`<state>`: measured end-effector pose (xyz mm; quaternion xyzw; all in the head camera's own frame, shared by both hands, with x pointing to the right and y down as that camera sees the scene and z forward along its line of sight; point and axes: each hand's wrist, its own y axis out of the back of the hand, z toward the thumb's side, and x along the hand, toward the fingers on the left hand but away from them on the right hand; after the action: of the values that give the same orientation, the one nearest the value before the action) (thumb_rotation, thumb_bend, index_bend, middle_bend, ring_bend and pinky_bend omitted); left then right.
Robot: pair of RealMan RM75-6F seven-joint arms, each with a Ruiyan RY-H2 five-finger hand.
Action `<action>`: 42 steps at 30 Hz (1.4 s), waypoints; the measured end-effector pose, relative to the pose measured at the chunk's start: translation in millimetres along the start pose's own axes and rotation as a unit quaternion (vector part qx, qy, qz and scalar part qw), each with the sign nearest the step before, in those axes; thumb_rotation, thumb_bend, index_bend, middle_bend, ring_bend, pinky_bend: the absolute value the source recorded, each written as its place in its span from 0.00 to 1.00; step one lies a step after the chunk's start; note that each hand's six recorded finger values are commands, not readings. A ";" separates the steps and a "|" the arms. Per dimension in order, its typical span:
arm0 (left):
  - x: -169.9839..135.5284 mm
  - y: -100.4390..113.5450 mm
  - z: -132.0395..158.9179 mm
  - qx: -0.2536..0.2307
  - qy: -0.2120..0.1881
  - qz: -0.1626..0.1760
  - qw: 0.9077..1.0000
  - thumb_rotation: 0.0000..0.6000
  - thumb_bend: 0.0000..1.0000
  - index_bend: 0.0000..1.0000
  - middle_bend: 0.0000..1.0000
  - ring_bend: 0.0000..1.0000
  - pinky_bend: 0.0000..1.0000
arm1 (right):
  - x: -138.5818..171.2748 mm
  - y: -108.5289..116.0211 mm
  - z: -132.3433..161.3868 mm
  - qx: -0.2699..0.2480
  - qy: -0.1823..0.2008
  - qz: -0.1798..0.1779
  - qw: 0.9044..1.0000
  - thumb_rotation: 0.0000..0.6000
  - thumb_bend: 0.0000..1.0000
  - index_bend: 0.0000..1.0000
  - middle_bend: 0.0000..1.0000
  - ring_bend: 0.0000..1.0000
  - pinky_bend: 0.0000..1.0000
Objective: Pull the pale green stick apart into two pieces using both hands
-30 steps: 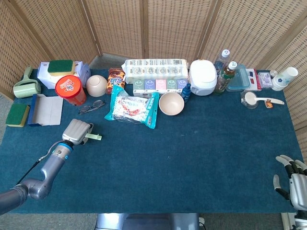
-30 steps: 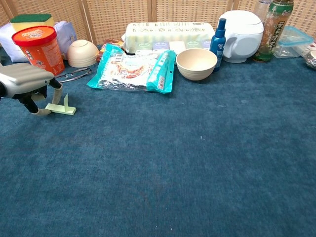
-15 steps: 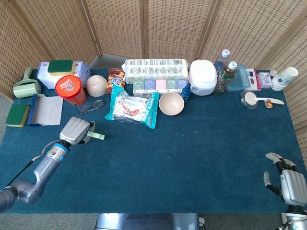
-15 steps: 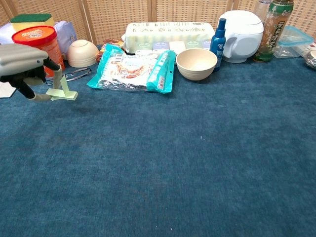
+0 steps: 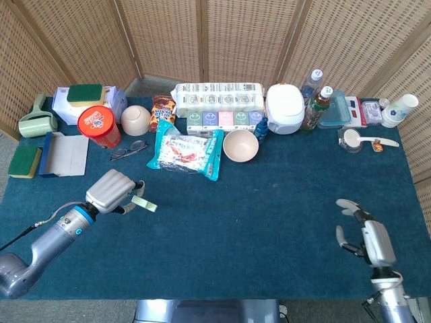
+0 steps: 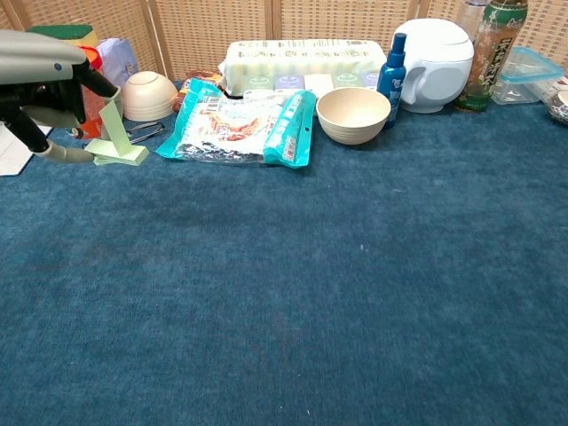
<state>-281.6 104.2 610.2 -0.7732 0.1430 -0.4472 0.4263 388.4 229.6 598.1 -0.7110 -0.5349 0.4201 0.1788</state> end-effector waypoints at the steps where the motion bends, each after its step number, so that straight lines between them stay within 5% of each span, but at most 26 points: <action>1: -0.6 2.1 2.2 0.001 -0.004 0.000 1.000 1.00 0.44 0.70 0.96 0.92 0.90 | -4.8 -3.2 4.3 -0.010 0.008 0.002 1.000 1.00 0.52 0.22 0.29 0.35 0.40; 7: -1.4 7.8 16.8 0.016 -0.036 0.004 0.999 1.00 0.44 0.70 0.96 0.92 0.90 | -23.0 -16.5 21.1 -0.065 0.034 0.006 0.997 1.00 0.52 0.22 0.40 0.47 0.53; 19: 19.9 21.6 46.3 0.052 -0.090 -0.013 0.995 1.00 0.44 0.70 0.96 0.92 0.90 | -52.4 -49.2 34.8 -0.161 0.050 0.025 0.985 1.00 0.52 0.21 0.56 0.74 0.56; 24: 31.9 27.0 57.5 0.058 -0.102 -0.018 0.993 1.00 0.44 0.70 0.96 0.92 0.90 | -59.1 -54.8 39.3 -0.176 0.059 0.026 0.982 1.00 0.52 0.21 0.61 0.90 0.72; 31: 46.9 32.1 71.0 0.064 -0.117 -0.029 0.991 1.00 0.44 0.70 0.96 0.92 0.90 | -63.3 -61.8 46.1 -0.175 0.075 0.034 0.981 1.00 0.52 0.20 0.50 0.97 0.87; 36: 54.7 36.2 77.0 0.069 -0.122 -0.033 0.990 1.00 0.44 0.70 0.96 0.92 0.90 | -63.0 -67.8 46.5 -0.160 0.075 0.050 0.983 1.00 0.40 0.10 0.38 0.90 0.90; 38: 57.2 37.3 79.0 0.071 -0.124 -0.034 0.989 1.00 0.44 0.70 0.96 0.92 0.90 | -62.9 -71.0 46.7 -0.148 0.075 0.059 0.984 1.00 0.36 0.08 0.42 0.92 0.94; 42: 63.2 38.9 83.6 0.076 -0.127 -0.040 0.988 1.00 0.44 0.70 0.96 0.92 0.90 | -64.2 -74.1 49.7 -0.123 0.080 0.065 0.987 1.00 0.35 0.09 0.68 1.00 1.00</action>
<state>-172.0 87.4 595.8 -0.7942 0.0224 -0.3712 0.4805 299.2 188.4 647.3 -0.7919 -0.5193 0.3037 0.1045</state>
